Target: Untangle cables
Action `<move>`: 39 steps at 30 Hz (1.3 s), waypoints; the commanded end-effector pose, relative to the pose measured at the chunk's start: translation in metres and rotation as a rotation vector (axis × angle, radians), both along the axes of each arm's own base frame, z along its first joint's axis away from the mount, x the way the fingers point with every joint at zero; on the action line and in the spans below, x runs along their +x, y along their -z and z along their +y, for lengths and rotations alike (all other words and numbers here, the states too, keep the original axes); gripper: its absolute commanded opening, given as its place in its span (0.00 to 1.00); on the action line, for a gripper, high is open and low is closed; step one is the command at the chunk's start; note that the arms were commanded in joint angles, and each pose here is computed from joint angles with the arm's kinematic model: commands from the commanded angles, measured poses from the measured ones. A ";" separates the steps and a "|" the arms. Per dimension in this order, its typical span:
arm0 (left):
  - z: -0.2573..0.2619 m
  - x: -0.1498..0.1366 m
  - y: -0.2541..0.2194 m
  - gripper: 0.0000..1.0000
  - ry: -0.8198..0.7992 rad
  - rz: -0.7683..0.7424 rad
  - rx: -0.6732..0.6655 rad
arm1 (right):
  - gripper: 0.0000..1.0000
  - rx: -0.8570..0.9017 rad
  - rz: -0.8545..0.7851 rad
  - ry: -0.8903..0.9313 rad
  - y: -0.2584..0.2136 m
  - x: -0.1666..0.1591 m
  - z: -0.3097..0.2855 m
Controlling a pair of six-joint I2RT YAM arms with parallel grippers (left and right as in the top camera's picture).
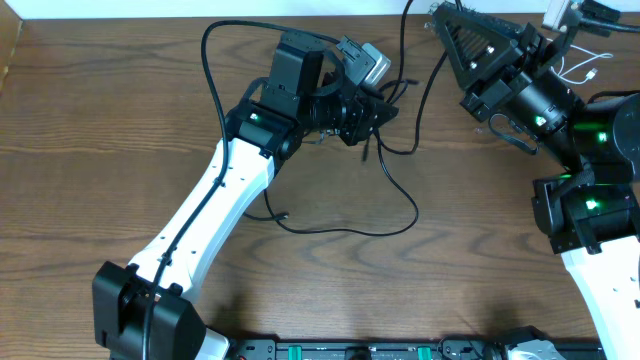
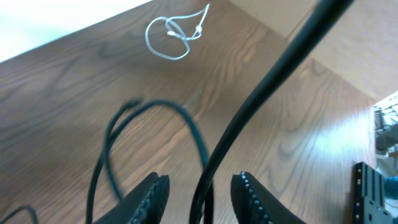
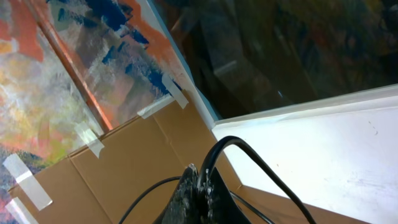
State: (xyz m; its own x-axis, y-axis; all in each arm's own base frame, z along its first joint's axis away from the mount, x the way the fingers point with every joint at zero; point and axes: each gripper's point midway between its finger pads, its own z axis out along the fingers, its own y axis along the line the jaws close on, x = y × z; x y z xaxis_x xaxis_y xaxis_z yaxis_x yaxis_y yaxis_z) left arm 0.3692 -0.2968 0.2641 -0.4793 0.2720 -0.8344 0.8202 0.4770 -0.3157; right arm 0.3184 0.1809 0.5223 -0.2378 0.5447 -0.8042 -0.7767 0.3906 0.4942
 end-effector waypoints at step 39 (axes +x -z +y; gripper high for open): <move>0.069 0.010 -0.061 0.07 -0.154 -0.096 -0.029 | 0.01 -0.335 0.461 0.582 0.140 0.068 -0.080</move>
State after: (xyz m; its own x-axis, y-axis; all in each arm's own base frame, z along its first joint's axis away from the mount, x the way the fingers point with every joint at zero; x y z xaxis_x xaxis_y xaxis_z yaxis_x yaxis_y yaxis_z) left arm 0.3804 -0.2283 0.3064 -0.4715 0.1826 -0.8628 0.7503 0.5972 -0.2836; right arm 0.3727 0.1309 0.4002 -0.3821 0.4499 -0.8072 -0.3143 0.7582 0.5713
